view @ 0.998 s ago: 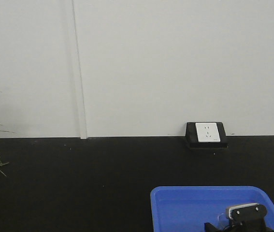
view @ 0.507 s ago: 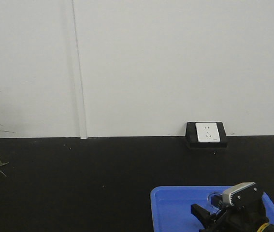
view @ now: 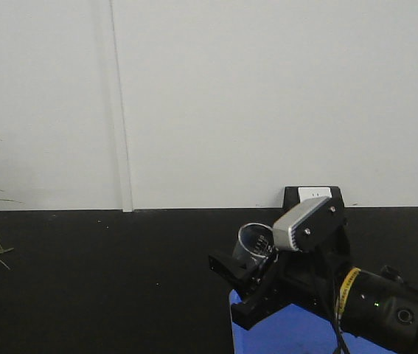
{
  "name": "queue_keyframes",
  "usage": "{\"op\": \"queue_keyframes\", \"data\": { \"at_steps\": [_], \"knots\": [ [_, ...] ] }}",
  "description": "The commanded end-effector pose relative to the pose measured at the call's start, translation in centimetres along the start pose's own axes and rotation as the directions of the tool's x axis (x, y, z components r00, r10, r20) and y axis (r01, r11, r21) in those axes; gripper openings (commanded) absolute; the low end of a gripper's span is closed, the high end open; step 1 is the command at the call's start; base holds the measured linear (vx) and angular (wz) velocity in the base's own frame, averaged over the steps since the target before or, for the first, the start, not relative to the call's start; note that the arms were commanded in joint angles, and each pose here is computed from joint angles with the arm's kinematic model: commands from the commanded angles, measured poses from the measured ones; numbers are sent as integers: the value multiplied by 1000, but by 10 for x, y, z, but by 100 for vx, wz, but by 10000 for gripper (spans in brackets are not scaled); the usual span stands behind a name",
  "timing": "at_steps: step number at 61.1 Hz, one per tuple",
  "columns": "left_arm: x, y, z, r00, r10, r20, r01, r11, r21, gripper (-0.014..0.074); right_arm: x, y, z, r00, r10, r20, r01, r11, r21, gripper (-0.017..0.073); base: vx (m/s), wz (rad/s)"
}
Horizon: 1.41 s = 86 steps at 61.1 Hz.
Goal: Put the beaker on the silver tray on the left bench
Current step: 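Close the right gripper on the beaker and lift it, then hold the beaker in the right gripper while the base turns to the other bench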
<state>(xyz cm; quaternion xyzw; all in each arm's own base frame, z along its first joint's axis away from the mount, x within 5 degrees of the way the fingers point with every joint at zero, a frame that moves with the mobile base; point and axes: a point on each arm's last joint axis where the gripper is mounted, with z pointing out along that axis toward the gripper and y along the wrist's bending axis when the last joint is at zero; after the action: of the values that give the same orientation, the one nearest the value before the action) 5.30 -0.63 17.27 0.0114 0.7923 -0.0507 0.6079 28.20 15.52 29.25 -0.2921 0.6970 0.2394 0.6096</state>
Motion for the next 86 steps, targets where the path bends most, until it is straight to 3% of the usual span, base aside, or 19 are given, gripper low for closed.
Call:
{"op": "queue_keyframes", "data": {
  "at_steps": [1,86],
  "knots": [
    [-2,1,1,997,-5,71,5,1000,-3,1,-29,8,-3,998,-10,57,9,1000,11,-14,0,0],
    [-2,1,1,997,-5,71,5,1000,-3,1,-27,9,-3,999,-5,44,4,1000,18,-14,-3,-2]
  ]
}}
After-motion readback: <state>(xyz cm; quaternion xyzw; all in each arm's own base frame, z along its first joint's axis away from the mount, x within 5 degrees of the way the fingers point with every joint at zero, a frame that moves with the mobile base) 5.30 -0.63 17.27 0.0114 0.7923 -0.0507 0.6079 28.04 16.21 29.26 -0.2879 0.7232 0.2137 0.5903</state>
